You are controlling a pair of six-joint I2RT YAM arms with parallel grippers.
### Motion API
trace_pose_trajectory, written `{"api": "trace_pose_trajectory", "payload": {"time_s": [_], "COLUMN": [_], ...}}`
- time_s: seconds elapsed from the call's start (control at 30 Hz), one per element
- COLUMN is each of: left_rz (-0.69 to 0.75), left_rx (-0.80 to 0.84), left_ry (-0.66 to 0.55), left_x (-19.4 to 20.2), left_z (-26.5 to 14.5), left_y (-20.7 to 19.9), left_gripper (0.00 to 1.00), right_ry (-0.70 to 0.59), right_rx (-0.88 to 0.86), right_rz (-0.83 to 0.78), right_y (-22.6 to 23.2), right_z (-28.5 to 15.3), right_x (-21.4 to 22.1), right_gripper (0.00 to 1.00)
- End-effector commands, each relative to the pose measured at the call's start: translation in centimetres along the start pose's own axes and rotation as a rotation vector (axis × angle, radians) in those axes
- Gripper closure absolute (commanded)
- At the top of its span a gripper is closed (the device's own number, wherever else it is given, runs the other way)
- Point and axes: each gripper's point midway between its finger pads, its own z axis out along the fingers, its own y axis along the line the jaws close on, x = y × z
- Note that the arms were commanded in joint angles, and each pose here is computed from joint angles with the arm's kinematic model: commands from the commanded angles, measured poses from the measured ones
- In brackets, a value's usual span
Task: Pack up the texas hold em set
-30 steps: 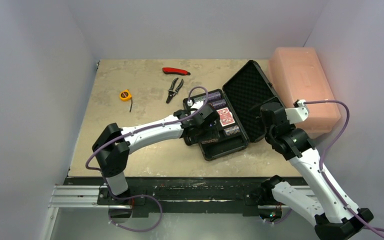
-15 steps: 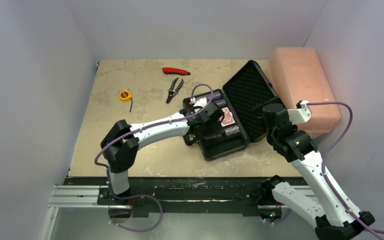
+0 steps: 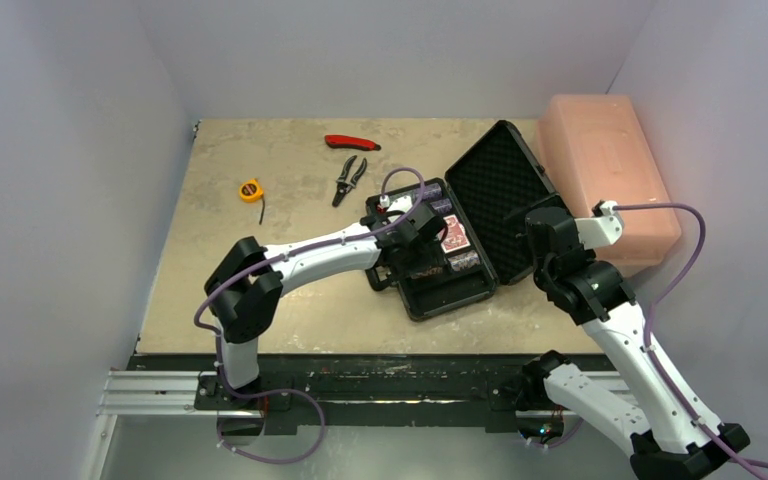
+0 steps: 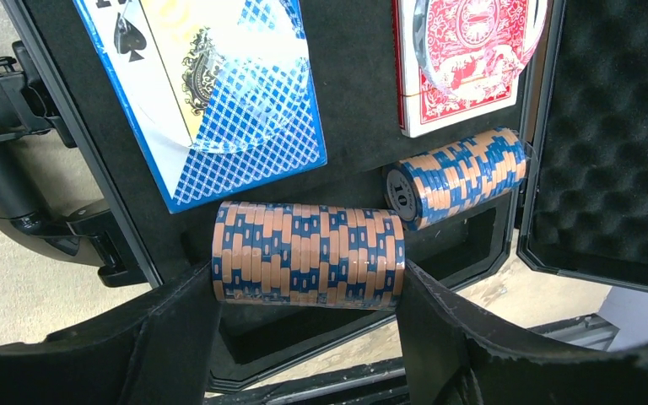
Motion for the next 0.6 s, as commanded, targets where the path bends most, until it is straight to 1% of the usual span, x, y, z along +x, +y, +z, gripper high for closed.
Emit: {"api": "trace_pose_trajectory", "payload": {"time_s": [0.0,0.03,0.23,0.4,0.57], "left_rz": [-0.064,-0.066,-0.073,-0.081,-0.080], "left_rx": [0.111,0.113,0.094,0.077,0.089], "left_ry": [-0.026,-0.023,-0.010,-0.002,-0.002], "left_x": [-1.61,-1.54,-1.25,-1.05,-1.10], "left_z": [-0.57,-0.58,-0.59,-0.55,-1.06], "left_y": [-3.15,-3.15,-2.68,-2.32,-2.32], "left_gripper": [0.58,0.55,0.30,0.11,0.07], "right_ry": [-0.052,-0.052,-0.048,-0.043,-0.043], "right_rx": [-0.019,-0.021,-0.029,-0.037,-0.048], "right_rz": [0.021,0.020,0.020,0.016,0.013], "right_y": [0.86,0.90,0.98,1.10,1.27], "right_z": [-0.50,-0.53,-0.60,-0.68,-0.80], "right_x": [-1.75,-1.77,-1.73,-1.69,-1.79], "right_gripper": [0.01,0.01,0.01,0.01,0.01]}}
